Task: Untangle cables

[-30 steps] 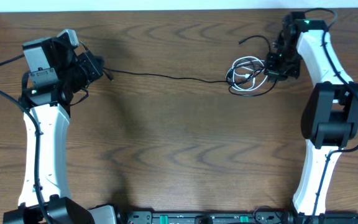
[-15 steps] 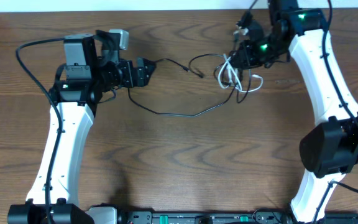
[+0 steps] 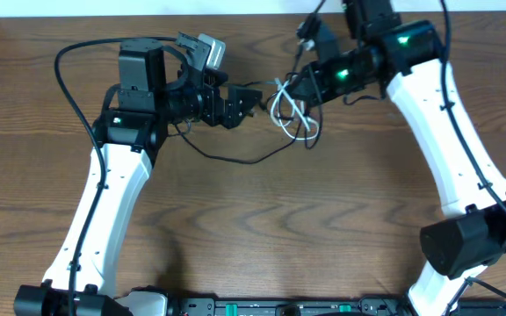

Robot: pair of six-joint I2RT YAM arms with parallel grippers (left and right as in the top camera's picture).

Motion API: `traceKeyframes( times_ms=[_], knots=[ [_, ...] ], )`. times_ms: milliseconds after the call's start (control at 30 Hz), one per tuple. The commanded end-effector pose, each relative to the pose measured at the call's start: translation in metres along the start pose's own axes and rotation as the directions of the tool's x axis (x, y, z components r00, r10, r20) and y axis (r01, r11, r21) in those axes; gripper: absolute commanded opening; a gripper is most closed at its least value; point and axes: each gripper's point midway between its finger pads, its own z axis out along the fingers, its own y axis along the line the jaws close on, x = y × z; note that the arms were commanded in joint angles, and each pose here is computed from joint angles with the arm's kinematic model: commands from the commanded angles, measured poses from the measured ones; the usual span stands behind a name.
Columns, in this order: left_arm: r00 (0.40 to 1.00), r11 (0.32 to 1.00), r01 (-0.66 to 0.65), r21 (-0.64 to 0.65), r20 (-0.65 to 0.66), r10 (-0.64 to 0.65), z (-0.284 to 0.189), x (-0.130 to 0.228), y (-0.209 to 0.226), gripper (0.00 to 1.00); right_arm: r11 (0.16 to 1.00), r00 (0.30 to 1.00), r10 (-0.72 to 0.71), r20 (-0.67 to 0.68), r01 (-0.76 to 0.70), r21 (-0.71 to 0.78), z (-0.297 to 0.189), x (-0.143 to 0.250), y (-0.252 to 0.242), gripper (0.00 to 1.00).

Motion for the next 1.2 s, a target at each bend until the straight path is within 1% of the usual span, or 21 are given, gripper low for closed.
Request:
traceKeyframes(
  times_ms=[0,200,267,300,367,400,467,533,600,733,800,900,967,1033,1067,1100,1133,1167],
  knots=[
    [1.000,1.000,-0.018,-0.009,0.023,0.018,-0.003,-0.012,-0.001,1.00,1.000,1.000,0.009,0.025,-0.009,-0.021,-0.005,-0.004,0.013,0.01],
    [0.999,0.999,0.037,-0.009,-0.032,-0.037,0.013,0.006,0.014,0.99,1.000,0.999,0.007,0.032,-0.006,-0.020,-0.005,-0.006,0.013,0.01],
    [0.997,0.998,0.058,-0.002,-0.059,-0.058,0.021,0.014,0.018,0.95,1.000,0.999,0.002,0.039,-0.001,-0.020,-0.005,-0.008,0.013,0.01],
    [0.994,0.997,0.070,0.014,-0.079,-0.069,0.028,0.020,0.018,0.90,1.000,0.999,-0.004,0.048,0.004,-0.019,-0.005,-0.010,0.012,0.01],
    [0.993,0.996,0.073,0.052,-0.097,-0.068,0.035,0.025,0.012,0.86,1.000,0.998,-0.005,0.055,0.006,-0.019,-0.006,-0.012,0.012,0.01],
    [0.993,0.996,0.068,0.063,-0.103,-0.062,0.037,0.026,0.009,0.86,1.000,0.998,-0.006,0.057,0.007,-0.018,-0.006,-0.012,0.012,0.01],
    [0.993,0.996,0.023,0.088,-0.114,-0.013,0.043,0.029,0.000,0.84,1.000,0.998,-0.008,0.059,0.009,-0.019,-0.006,-0.013,0.012,0.01],
    [0.993,0.995,0.005,0.104,-0.119,0.007,0.047,0.030,-0.008,0.82,1.000,0.998,-0.009,0.060,0.010,-0.019,-0.006,-0.013,0.012,0.01],
    [0.991,0.997,-0.003,0.078,-0.136,0.013,0.053,0.035,-0.008,0.70,1.000,0.998,-0.010,0.059,0.011,-0.020,-0.006,-0.013,0.012,0.01],
    [0.989,0.999,-0.021,0.040,-0.145,0.026,0.058,0.037,-0.007,0.60,0.999,0.998,-0.012,0.055,0.014,-0.035,-0.005,-0.012,0.015,0.01],
    [0.990,0.999,-0.025,0.041,-0.141,0.031,0.059,0.036,-0.007,0.59,0.999,0.998,-0.012,0.054,0.014,-0.037,-0.005,-0.012,0.016,0.01],
    [0.991,0.999,-0.034,0.039,-0.131,0.039,0.059,0.033,-0.006,0.59,0.995,0.998,-0.031,0.052,0.035,-0.089,-0.006,-0.011,0.025,0.01],
    [0.992,0.999,-0.017,-0.032,-0.126,0.013,0.059,0.031,0.006,0.59,0.993,0.998,-0.033,0.051,0.038,-0.112,-0.006,-0.010,0.029,0.01],
    [0.992,0.998,-0.001,-0.061,-0.122,-0.006,0.059,0.031,0.010,0.59,0.993,0.998,-0.033,0.051,0.039,-0.113,-0.006,-0.010,0.029,0.01],
    [0.992,0.998,0.000,-0.060,-0.122,-0.007,0.059,0.031,0.010,0.55,0.992,0.998,-0.033,0.051,0.039,-0.118,-0.006,-0.010,0.030,0.01],
    [0.992,0.998,0.000,-0.060,-0.123,-0.007,0.059,0.031,0.010,0.48,0.992,0.998,-0.033,0.051,0.039,-0.124,-0.006,-0.010,0.031,0.01],
    [0.992,0.998,0.000,-0.060,-0.122,-0.007,0.059,0.031,0.010,0.37,0.990,0.998,-0.034,0.051,0.040,-0.132,-0.007,-0.010,0.032,0.01],
    [0.992,0.998,0.000,-0.060,-0.122,-0.007,0.059,0.031,0.010,0.31,0.991,0.998,-0.033,0.050,0.039,-0.131,-0.007,-0.010,0.032,0.01]
  ],
)
